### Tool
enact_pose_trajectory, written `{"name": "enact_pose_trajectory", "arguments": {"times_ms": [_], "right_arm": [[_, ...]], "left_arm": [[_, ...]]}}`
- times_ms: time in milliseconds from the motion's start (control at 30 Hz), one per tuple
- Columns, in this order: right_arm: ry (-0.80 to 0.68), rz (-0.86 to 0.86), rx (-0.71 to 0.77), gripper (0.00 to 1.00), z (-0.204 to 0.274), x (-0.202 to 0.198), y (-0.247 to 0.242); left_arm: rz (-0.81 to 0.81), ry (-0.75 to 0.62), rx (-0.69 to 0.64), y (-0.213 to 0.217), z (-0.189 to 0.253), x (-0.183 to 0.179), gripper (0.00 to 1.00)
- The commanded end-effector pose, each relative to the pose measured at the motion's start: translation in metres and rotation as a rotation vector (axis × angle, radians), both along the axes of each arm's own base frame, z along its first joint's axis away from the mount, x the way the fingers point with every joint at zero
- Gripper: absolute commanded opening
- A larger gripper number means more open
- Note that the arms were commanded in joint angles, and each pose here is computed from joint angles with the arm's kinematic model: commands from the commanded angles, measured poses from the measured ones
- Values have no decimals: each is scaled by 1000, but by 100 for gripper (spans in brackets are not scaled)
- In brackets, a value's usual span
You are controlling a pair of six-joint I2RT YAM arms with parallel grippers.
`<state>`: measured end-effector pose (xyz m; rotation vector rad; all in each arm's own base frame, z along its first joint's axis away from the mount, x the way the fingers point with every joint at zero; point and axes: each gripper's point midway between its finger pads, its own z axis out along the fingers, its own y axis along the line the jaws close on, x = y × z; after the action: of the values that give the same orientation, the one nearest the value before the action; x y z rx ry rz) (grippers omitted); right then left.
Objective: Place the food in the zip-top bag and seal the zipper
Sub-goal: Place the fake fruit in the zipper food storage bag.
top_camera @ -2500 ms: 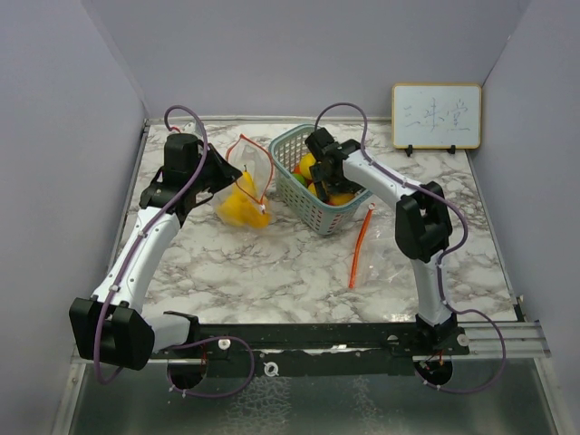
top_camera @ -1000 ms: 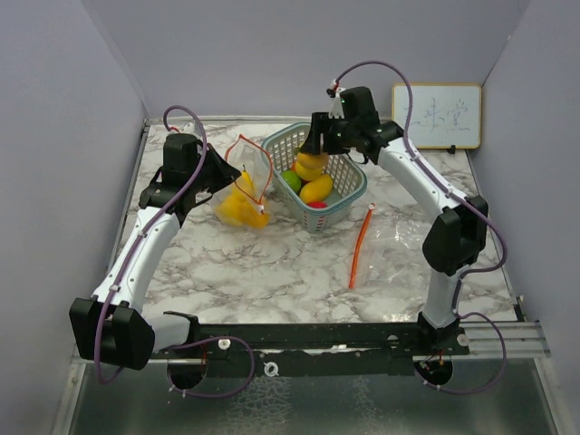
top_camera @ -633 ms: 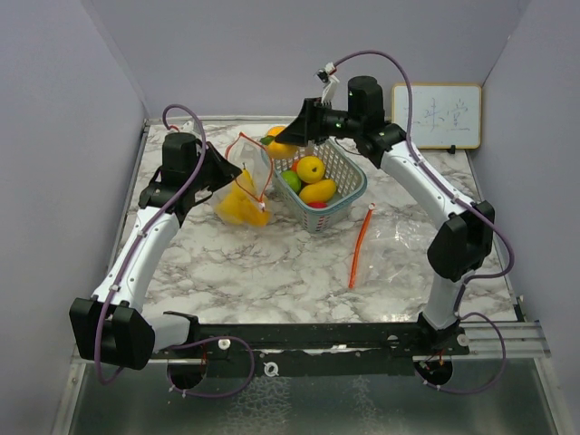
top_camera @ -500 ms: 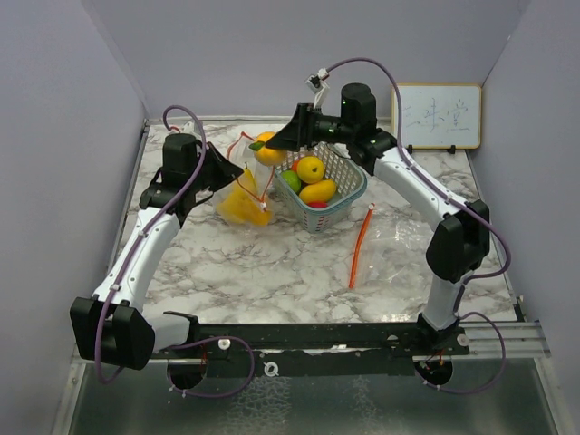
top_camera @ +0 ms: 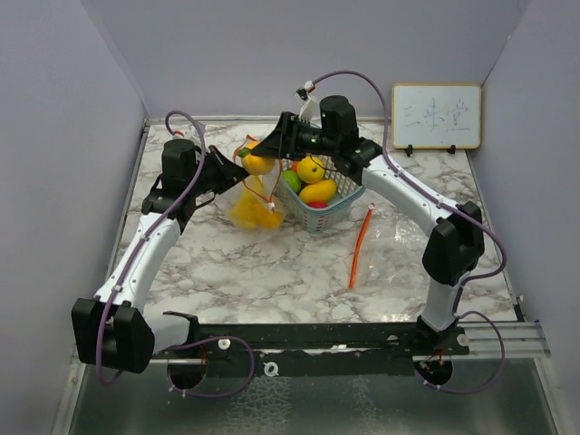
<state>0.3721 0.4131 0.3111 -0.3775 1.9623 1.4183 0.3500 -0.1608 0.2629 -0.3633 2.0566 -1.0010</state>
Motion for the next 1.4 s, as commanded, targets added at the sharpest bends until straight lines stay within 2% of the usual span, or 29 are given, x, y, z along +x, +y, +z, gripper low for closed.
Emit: {"name": "enact_pose_trajectory", "arguments": {"times_ms": [0,100,267,333,400,467,600,633,800,1033,1167,1367], "right_arm": [[37,-174,-229,2,-48,21,-13],[61,-201,-348,2,-71,24,-20],[14,-204,-516,4,-89,17,-22],[13,-206,-548,8,-95,14,-21],[23,-206,-563,17,-98,14,-20],[4,-194,-556,34,-94,16,-17],[-68,-183,-494,93,-66,16,-14],[-88,-187,-478,100,-57,15,-14],[-175,-213,-453,99,-23,12,-25],[-370,-251,-540,99,8,8,-61],[-544,-68,-522,99,21,-14,-56],[-659,264,-371,92,24,-77,-41]], "left_arm": [[-96,-152,-93,-15,47,-8,0],[-125,-193,-115,-19,58,-10,0],[-127,-205,-109,-19,62,-10,0],[-130,-207,-114,-19,62,-10,0],[-134,-212,-120,-20,65,-10,0],[-135,-212,-118,-20,65,-10,0],[-136,-196,-104,-20,55,-10,0],[-135,-188,-93,-19,49,-10,0],[-134,-145,-43,-15,19,-12,0],[-146,-93,7,-13,-16,-12,0],[-187,-94,11,-17,-14,-9,0],[-266,-114,-26,-29,6,-8,0]]}}
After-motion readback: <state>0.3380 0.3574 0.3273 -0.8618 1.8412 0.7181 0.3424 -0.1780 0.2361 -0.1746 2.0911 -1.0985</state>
